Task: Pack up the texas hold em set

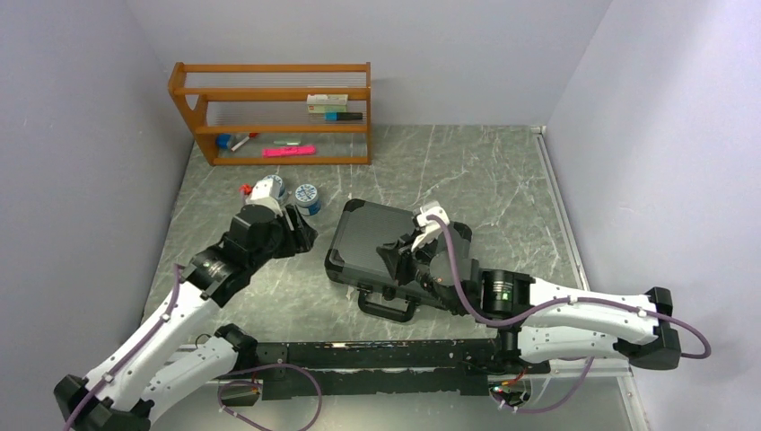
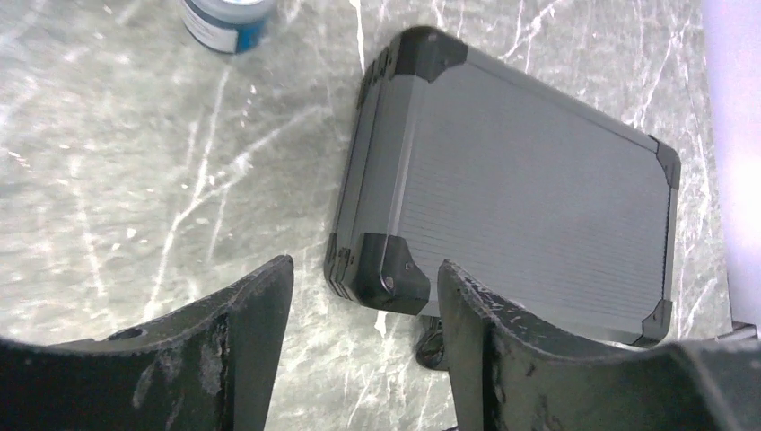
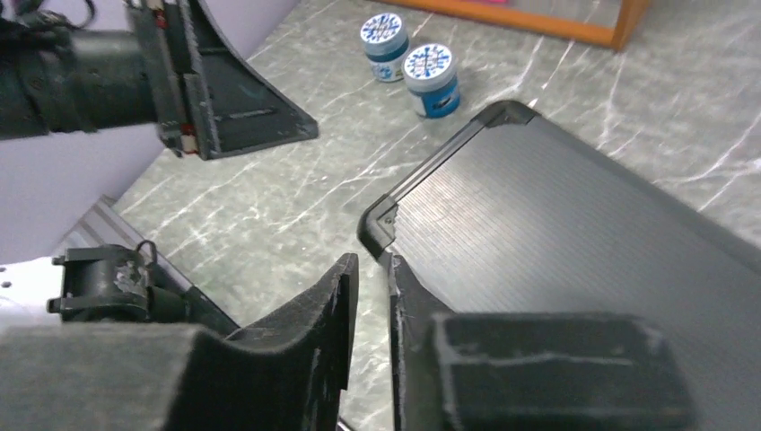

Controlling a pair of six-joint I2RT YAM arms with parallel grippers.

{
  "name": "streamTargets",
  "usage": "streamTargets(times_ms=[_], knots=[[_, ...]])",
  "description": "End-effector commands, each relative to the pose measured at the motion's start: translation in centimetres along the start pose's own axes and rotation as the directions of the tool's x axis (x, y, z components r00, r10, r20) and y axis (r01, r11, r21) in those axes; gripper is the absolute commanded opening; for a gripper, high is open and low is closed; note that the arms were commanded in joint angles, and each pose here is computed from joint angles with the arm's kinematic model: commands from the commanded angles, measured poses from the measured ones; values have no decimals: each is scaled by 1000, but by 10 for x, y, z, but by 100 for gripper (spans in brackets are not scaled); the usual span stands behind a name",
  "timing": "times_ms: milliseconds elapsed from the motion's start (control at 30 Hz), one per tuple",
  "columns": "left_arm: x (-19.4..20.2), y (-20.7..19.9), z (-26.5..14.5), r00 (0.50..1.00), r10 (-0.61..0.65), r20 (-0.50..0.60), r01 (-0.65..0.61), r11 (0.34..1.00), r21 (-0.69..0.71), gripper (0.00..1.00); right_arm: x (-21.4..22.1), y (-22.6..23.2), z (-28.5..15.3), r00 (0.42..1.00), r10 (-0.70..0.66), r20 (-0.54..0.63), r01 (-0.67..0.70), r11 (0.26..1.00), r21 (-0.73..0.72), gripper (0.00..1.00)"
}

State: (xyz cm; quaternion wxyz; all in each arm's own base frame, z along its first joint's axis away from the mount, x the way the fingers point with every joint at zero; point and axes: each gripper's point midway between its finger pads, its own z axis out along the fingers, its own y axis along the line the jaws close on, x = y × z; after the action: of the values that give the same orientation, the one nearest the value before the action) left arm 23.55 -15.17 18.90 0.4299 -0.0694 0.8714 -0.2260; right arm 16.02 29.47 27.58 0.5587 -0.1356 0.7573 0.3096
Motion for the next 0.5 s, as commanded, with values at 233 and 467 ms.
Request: streamTargets(times_ms=[233, 467], knots=[[-84, -1, -101, 967, 115, 227, -102, 992, -68, 87, -89, -29, -48, 992, -52, 114, 39, 993, 110, 90], [-128, 14, -183, 918, 150, 368, -99, 983, -155, 97, -121, -74, -86, 976, 70, 207, -125, 955, 267, 100]])
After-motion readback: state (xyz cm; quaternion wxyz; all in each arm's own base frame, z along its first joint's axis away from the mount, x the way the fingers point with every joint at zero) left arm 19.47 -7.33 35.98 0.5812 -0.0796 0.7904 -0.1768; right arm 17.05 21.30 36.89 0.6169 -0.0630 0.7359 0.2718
